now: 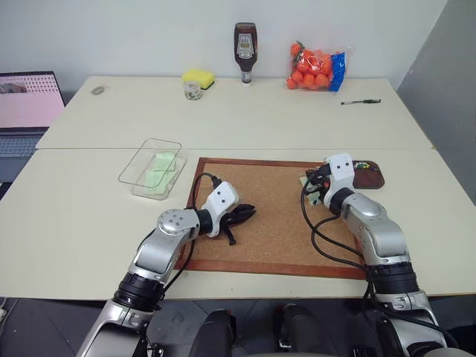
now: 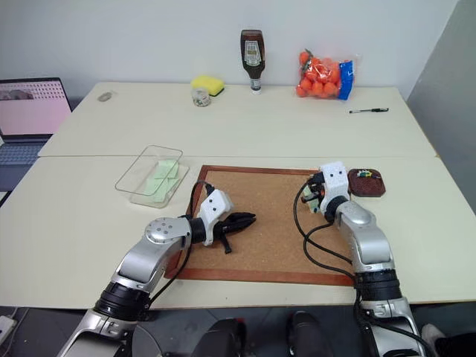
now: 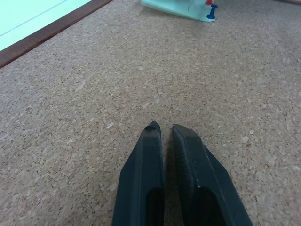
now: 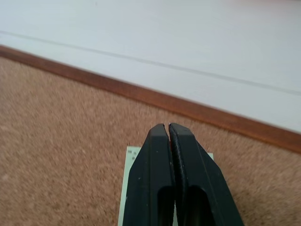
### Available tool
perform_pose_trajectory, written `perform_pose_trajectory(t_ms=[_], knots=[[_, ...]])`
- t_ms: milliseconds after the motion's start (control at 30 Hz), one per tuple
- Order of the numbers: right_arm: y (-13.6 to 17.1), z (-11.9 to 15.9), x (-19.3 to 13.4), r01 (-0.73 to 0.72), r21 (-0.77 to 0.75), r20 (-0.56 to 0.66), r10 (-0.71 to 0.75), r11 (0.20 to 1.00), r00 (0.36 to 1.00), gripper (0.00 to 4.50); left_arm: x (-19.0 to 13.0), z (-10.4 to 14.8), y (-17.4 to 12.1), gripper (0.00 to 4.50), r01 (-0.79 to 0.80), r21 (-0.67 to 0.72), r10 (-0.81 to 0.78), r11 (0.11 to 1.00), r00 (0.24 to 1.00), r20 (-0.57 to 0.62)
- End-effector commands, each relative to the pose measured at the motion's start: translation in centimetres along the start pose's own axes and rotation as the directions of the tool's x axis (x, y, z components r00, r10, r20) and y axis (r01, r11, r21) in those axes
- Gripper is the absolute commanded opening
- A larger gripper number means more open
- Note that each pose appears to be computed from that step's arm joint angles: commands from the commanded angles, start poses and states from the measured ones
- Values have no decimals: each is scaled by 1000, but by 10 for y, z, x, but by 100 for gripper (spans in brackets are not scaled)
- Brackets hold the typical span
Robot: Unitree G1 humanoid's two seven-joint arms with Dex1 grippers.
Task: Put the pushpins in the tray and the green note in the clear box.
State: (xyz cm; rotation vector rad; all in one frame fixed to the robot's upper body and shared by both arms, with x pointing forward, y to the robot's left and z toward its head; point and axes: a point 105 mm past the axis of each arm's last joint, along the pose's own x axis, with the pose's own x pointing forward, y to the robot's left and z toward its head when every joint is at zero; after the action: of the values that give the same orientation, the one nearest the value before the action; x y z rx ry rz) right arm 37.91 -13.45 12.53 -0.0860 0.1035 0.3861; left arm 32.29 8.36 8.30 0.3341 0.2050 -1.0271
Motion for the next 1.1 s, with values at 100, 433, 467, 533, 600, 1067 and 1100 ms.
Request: perform_pose_trajectory(t_ms=[100, 433, 467, 533, 600, 1067, 1100], knots=[[3, 26, -2, -5, -9, 102, 6, 1000, 995, 2, 1, -2, -3, 44, 4, 17, -4, 1000, 1000, -18], [-37, 47, -27, 140, -39, 163, -132, 989, 978, 2, 0, -3, -2, 44, -18, 16, 18, 1000, 1000, -24], [-44, 47, -31, 165, -39, 167, -157, 985, 973, 2, -1, -3, -2, 44, -20, 15, 20, 1000, 1000, -24], [-59, 47, -39, 223, -44, 164, -213, 974, 963, 2, -1, -4, -1, 44, -24, 14, 24, 1000, 999, -24], [-78, 43, -46, 295, -53, 141, -285, 954, 948, 2, -1, -4, -1, 44, -26, 13, 26, 1000, 999, -25], [-121, 3, -33, 407, -95, 17, -407, 908, 913, 2, 0, -3, 4, 44, -44, 20, 45, 999, 999, -28], [-121, 3, -31, 405, -95, 16, -405, 909, 914, 2, 0, -3, 4, 44, -44, 20, 45, 999, 999, -28]])
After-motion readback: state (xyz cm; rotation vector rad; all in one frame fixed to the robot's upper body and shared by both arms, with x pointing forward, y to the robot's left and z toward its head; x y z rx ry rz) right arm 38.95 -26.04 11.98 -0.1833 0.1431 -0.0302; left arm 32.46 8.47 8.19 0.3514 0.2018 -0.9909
